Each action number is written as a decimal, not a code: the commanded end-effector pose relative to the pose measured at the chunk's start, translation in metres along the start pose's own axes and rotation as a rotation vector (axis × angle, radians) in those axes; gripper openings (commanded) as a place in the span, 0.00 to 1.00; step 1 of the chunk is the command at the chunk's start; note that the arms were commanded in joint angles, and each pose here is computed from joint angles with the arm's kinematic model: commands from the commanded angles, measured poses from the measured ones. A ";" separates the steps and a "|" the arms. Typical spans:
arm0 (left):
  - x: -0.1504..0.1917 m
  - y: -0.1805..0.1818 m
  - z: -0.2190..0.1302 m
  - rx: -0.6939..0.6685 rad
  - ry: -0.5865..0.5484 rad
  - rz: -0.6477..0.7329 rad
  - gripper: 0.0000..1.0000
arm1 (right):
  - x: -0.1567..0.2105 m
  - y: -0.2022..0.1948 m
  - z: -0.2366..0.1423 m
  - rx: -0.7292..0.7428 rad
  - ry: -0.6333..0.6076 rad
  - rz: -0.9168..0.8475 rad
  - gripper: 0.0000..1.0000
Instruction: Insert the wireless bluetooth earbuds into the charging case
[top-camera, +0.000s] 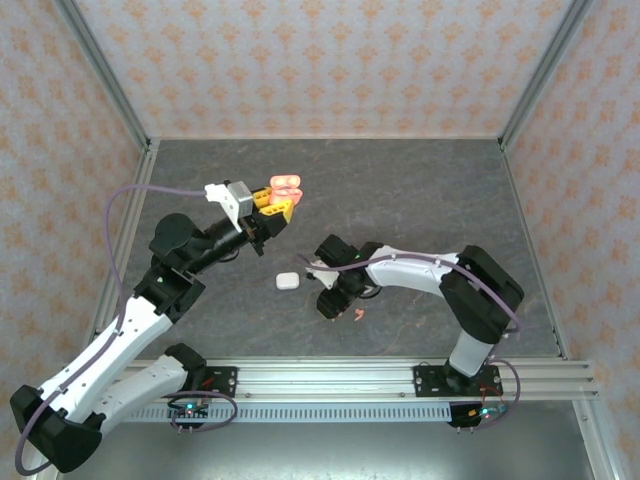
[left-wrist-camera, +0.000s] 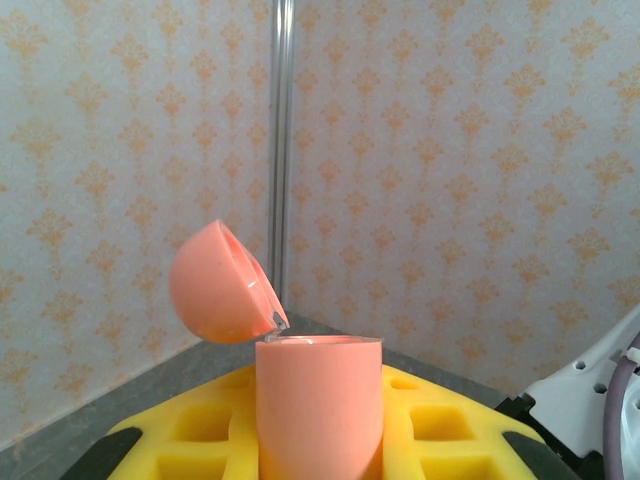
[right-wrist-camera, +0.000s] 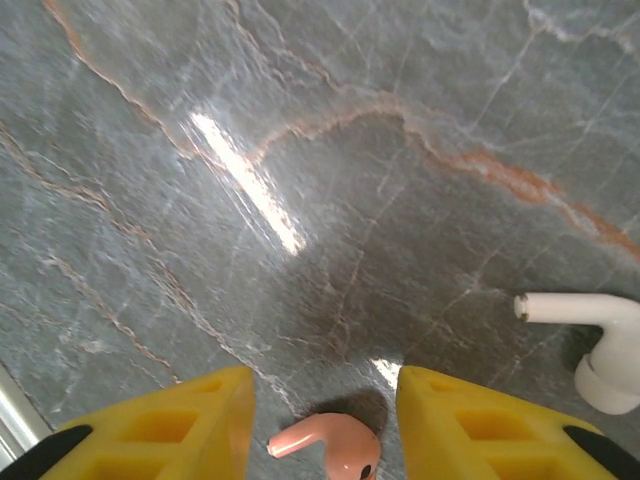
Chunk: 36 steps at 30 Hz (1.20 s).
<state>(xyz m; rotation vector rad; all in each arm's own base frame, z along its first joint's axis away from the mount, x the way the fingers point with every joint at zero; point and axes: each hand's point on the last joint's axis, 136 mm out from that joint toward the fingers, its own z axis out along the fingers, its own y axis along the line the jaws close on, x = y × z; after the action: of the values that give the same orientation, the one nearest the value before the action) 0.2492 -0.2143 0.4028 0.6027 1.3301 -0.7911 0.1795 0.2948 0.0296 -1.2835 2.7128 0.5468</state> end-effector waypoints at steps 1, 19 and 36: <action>-0.020 -0.002 0.000 -0.003 -0.043 0.034 0.00 | 0.004 -0.004 0.001 0.032 0.042 0.005 0.42; -0.013 0.000 0.002 -0.010 -0.023 0.033 0.00 | 0.033 -0.007 0.004 0.082 0.171 0.113 0.35; -0.008 0.004 0.002 -0.027 0.000 0.030 0.00 | 0.003 -0.002 -0.028 0.101 0.015 0.094 0.20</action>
<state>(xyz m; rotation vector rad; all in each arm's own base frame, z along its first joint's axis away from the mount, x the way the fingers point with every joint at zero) 0.2535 -0.2152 0.3968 0.6043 1.3582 -0.7799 0.1708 0.2762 0.0322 -1.1863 2.8558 0.4072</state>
